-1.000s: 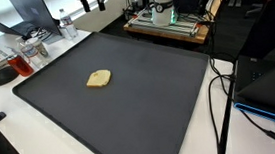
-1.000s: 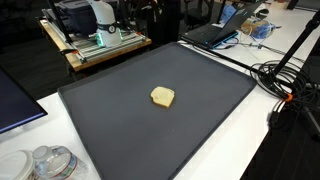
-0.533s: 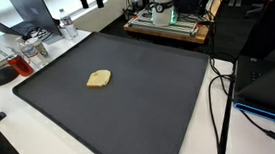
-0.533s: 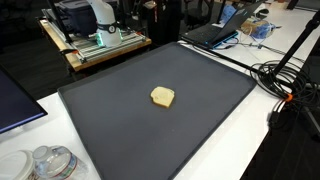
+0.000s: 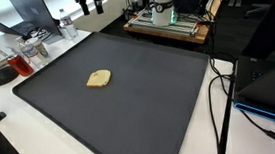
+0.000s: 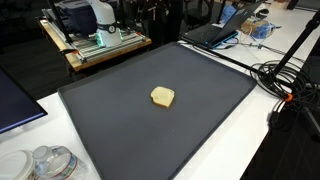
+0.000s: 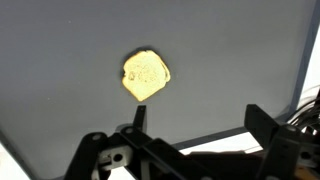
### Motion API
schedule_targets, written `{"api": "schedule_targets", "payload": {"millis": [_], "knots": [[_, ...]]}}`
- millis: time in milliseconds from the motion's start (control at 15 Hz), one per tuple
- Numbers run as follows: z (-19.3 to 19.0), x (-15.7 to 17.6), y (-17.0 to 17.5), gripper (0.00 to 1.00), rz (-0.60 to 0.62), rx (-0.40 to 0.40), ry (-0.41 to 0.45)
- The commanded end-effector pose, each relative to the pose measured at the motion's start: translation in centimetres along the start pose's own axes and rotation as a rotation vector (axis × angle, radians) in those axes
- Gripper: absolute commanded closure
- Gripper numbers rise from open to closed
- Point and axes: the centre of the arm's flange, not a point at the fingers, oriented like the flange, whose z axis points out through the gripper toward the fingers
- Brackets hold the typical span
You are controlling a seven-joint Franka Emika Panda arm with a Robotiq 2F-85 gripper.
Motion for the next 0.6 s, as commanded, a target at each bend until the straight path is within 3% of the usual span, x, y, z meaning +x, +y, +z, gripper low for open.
{"api": "schedule_targets", "payload": {"millis": [0, 267, 533], "knots": [[5.6, 2.0, 1.8, 0.0, 0.06, 0.075, 0.002], [12.5, 1.8, 2.4, 0.0, 0.128, 0.112, -0.036], [18.3, 1.6, 3.0, 0.0, 0.219, 0.099, -0.085]]}}
